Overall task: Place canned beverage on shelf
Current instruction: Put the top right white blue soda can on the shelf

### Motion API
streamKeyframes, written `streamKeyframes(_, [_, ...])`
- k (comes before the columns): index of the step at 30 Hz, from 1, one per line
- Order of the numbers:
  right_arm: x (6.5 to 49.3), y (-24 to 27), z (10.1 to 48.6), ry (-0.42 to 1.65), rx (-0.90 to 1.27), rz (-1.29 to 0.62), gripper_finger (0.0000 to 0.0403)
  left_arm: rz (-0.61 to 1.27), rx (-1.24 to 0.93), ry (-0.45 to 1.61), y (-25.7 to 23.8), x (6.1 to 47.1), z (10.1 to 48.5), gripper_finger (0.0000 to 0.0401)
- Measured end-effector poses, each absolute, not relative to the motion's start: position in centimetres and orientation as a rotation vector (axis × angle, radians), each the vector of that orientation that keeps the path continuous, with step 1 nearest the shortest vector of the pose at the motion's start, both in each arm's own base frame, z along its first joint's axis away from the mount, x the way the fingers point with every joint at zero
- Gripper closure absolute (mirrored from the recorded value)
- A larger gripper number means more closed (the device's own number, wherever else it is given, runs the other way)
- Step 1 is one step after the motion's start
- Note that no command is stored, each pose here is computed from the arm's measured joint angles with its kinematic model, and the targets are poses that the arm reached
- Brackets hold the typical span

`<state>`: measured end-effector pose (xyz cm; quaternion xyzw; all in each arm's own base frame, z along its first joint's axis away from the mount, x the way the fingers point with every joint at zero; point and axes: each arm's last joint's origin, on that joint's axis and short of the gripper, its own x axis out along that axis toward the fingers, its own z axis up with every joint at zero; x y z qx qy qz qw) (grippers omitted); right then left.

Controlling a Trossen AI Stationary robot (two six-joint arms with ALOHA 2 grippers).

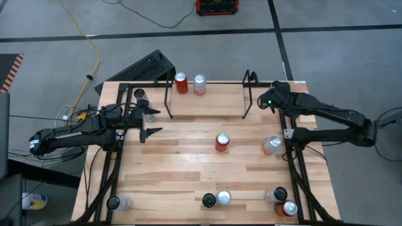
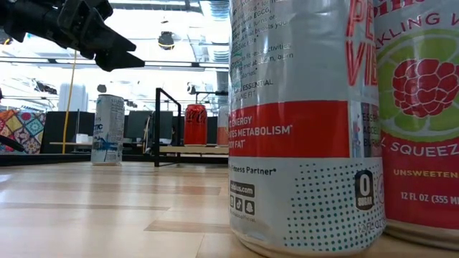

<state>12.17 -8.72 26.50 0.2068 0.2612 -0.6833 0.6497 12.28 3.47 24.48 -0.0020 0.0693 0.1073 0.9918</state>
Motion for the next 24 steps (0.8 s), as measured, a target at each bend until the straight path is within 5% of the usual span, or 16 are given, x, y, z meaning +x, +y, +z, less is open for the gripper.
streamKeyframes(11, [11.1,-10.2,25.1,0.559,0.491,-1.649,0.0152,0.215,-0.013,0.138,3.5,12.3,24.5,0.0032])
streamKeyframes(24, [12.2,-10.8,25.8,0.548,0.424,-1.512,0.0125,0.216,-0.015,0.138,3.5,12.3,24.5,0.0032])
